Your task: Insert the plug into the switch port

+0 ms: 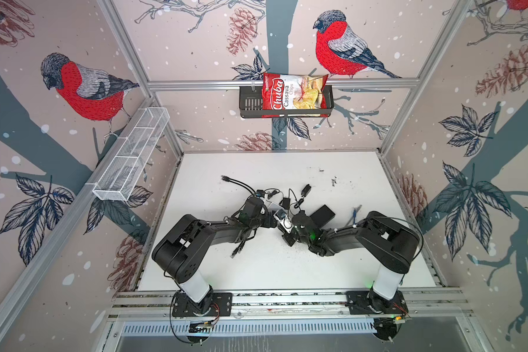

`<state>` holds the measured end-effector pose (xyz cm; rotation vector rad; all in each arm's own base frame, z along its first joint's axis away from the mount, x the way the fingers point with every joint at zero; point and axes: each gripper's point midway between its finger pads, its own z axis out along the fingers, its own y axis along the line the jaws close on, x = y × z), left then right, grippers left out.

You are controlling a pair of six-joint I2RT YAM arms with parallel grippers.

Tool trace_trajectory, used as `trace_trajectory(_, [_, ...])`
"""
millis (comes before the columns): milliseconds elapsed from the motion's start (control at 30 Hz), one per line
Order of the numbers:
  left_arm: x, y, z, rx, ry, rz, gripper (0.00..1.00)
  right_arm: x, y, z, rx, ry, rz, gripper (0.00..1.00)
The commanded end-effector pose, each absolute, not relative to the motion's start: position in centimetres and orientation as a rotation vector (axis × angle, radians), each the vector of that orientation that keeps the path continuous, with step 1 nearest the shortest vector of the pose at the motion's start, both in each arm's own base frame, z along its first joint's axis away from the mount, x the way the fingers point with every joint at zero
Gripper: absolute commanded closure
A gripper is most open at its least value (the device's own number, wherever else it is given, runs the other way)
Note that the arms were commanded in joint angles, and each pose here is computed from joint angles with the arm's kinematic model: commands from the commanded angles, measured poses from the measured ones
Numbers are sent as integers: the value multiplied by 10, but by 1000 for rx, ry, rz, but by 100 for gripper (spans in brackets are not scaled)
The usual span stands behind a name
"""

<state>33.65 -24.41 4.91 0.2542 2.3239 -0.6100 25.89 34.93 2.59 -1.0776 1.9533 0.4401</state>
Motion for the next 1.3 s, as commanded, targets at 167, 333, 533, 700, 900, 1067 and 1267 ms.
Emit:
trace_trajectory(167, [342,-249,54,267,2314,-619,12,265,352,32,-1044,1930,440,99])
trace_trajectory(333, [336,-251,46,246,2333,-664,12,266,352,35,-1028,1920,443,99])
trace_trajectory(533, [331,-259,46,250,2326,-715,13,269,354,40,-1008,1900,451,99])
trace_trajectory(700, [325,-265,44,270,2330,-731,13,271,357,43,-1002,1885,460,99])
trace_trajectory(900, [318,-270,39,297,2334,-749,13,270,364,44,-1035,1840,480,99])
trace_trajectory(1067, [315,-272,41,313,2325,-759,13,274,365,49,-1031,1794,474,99])
trace_trajectory(1267, [312,-277,41,333,2320,-773,13,275,369,48,-1046,1782,473,99])
